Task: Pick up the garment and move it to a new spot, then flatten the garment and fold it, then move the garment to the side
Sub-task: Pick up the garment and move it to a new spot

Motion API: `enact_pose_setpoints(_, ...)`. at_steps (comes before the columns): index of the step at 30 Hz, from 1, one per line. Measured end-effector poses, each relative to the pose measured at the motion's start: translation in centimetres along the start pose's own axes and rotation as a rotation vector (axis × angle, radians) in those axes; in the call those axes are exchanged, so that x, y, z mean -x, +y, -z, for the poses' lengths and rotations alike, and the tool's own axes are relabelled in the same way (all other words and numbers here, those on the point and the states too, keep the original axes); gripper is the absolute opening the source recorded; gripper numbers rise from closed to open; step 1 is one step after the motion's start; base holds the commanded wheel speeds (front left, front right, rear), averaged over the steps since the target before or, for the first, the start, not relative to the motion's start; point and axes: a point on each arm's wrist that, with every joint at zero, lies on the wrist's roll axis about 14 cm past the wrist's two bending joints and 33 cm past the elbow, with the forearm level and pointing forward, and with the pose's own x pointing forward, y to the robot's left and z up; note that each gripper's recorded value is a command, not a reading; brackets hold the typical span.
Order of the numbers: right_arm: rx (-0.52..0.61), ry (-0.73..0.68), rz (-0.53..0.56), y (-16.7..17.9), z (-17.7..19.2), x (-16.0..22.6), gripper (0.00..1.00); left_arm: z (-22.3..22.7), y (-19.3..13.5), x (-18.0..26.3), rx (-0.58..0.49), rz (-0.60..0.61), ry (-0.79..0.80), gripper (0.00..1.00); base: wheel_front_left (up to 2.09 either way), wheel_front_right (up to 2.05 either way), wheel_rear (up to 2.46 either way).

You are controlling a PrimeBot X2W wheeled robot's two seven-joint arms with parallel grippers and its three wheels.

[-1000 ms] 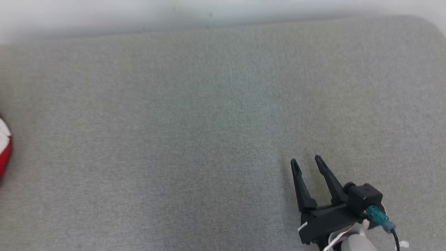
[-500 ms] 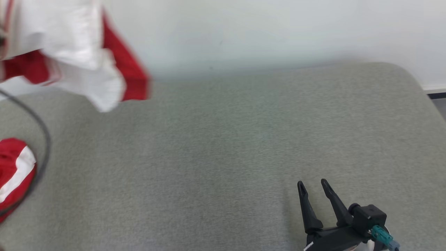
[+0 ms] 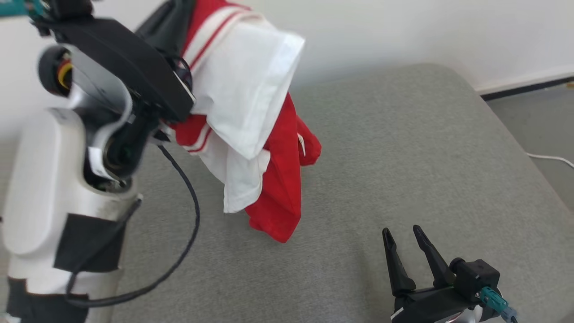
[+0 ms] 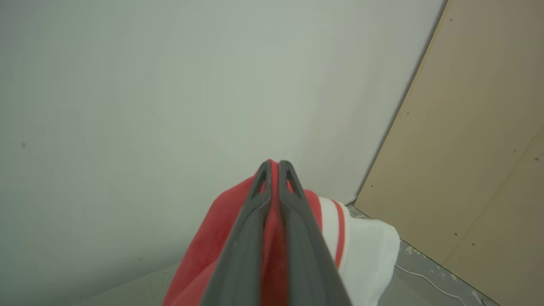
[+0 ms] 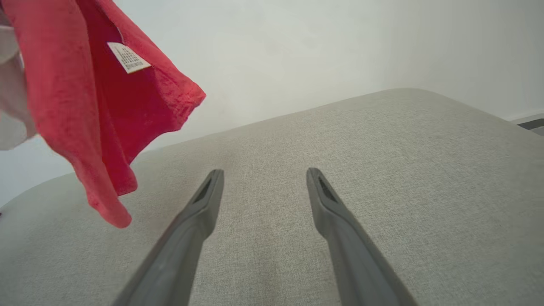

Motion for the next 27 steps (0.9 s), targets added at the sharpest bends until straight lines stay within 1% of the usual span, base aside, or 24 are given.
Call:
enact_pose_setpoints(1,0.000,-0.001,0.011,-0.3,0.0,0.2,1.00,1.3,-0.1,-0.4,0.012,0.004,0.016,0.00,0.00,0.00,0.00)
enact_pose_setpoints(3,0.002,-0.001,0.035,-1.1,-0.1,0.5,1.00,4.1,0.0,-1.0,-0.009,0.000,0.067,0.00,0.00,0.00,0.00)
enact_pose_setpoints(7,0.006,0.006,0.082,-2.5,0.1,1.1,1.00,10.9,0.9,-1.4,0.028,-0.024,0.178,0.00,0.00,0.00,0.00)
enact_pose_setpoints(11,0.012,0.019,0.117,-3.5,0.4,1.3,1.00,17.3,2.6,-0.8,0.060,-0.078,0.255,0.00,0.00,0.00,0.00)
enact_pose_setpoints(13,0.014,0.028,0.134,-4.1,0.6,1.4,1.00,20.9,3.1,0.1,0.095,-0.109,0.305,0.00,0.00,0.00,0.00)
enact_pose_setpoints(14,0.015,0.032,0.140,-4.2,0.7,1.4,1.00,22.7,3.2,0.6,0.097,-0.119,0.333,0.00,0.00,0.00,0.00)
enact_pose_setpoints(15,0.016,0.035,0.146,-4.4,0.8,1.4,1.00,24.5,3.2,1.2,0.089,-0.122,0.363,0.18,0.00,0.00,0.00)
enact_pose_setpoints(17,0.020,0.037,0.151,-4.6,0.8,1.3,1.00,26.9,2.9,2.2,0.039,-0.101,0.405,1.00,0.00,0.00,0.00)
enact_pose_setpoints(20,0.031,0.040,0.151,-4.8,0.7,1.0,1.00,27.6,3.0,3.0,0.030,-0.121,0.356,1.00,0.00,0.00,0.00)
enact_pose_setpoints(24,0.039,0.054,0.150,-4.8,1.0,0.8,1.00,25.4,3.5,3.6,0.025,-0.174,0.163,1.00,0.00,0.00,0.00)
enact_pose_setpoints(27,0.045,0.052,0.132,-4.4,0.9,0.3,1.00,24.8,3.7,5.4,0.017,-0.206,0.117,1.00,0.00,0.00,0.00)
